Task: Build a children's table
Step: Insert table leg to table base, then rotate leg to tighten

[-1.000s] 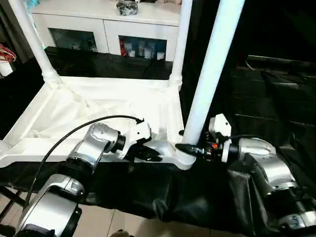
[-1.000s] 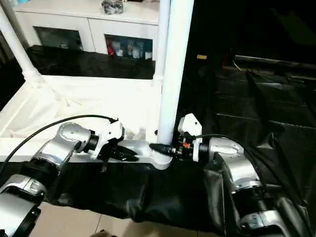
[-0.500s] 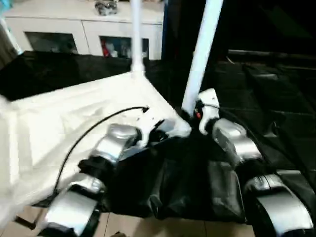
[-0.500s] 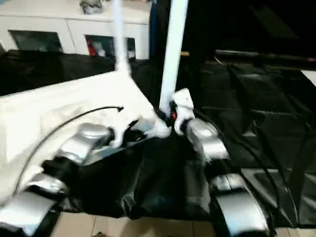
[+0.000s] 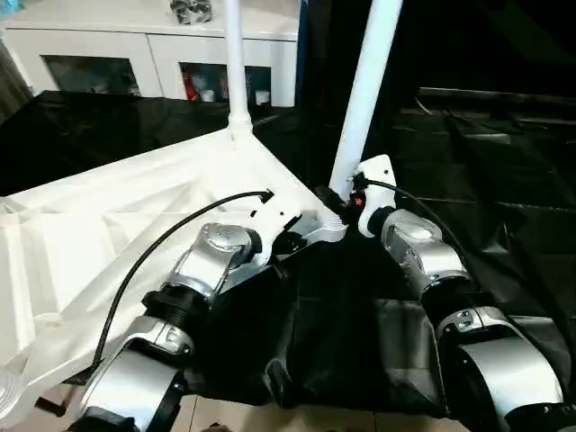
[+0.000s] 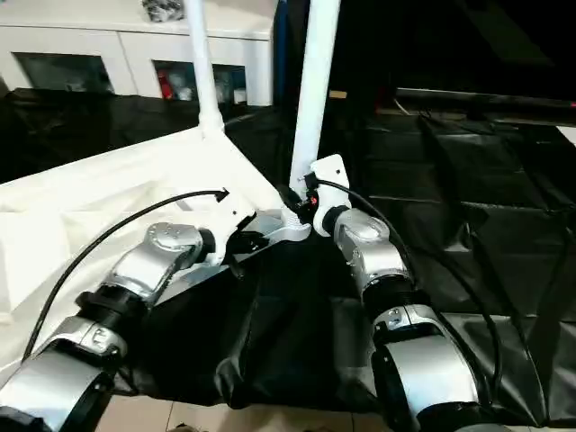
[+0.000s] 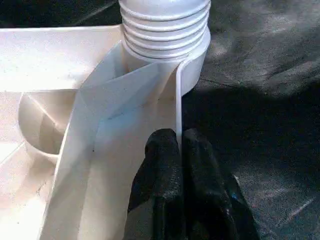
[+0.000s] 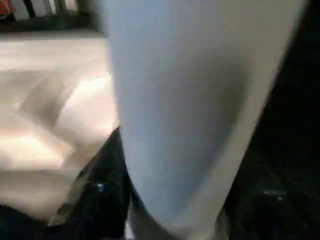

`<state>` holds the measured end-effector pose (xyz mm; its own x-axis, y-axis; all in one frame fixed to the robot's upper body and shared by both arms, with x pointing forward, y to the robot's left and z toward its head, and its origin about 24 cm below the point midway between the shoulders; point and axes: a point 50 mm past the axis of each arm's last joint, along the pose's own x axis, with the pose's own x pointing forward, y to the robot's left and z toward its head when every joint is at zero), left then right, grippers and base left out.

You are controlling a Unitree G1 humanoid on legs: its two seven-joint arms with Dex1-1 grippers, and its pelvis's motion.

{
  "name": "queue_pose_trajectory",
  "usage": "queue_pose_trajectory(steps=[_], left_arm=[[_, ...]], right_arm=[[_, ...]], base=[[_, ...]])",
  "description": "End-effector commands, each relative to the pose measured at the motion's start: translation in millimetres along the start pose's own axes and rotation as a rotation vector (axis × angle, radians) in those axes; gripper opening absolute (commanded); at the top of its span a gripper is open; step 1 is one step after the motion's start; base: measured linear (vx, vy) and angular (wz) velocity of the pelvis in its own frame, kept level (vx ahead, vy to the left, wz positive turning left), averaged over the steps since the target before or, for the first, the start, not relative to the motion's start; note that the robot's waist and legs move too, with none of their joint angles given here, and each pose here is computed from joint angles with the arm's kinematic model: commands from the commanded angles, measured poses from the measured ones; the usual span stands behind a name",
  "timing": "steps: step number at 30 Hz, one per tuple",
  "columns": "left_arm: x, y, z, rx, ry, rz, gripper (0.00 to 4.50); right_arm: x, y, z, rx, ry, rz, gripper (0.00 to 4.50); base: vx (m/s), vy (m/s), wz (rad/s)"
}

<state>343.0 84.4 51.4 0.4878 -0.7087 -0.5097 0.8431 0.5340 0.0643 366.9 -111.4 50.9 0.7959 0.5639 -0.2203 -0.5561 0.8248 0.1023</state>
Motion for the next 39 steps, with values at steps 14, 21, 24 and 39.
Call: queue_pose_trajectory(steps=[14, 21, 24, 39], left_arm=[[-17, -8.3, 21.8, 0.183, -0.143, -0.22, 0.0], [-23, -8.2, 12.9, 0.223, -0.132, -0.325, 0.0], [-25, -7.9, 9.3, 0.233, -0.12, -0.364, 0.0], [-35, -7.5, -6.7, 0.284, -0.055, -0.504, 0.0]], right_arm=[[-16.3, 2.8, -12.1, -0.032, 0.006, 0.217, 3.5], [-39.1, 8.4, -19.0, -0.151, 0.045, 0.459, 3.5], [-47.7, 10.2, -23.9, -0.18, 0.078, 0.529, 3.5], [-74.6, 17.5, -42.0, -0.212, 0.194, 0.697, 2.76]], base=[[0.0, 0.0, 0.0], [0.0, 0.0, 0.0], [0.0, 0.0, 0.0], [0.0, 0.0, 0.0]])
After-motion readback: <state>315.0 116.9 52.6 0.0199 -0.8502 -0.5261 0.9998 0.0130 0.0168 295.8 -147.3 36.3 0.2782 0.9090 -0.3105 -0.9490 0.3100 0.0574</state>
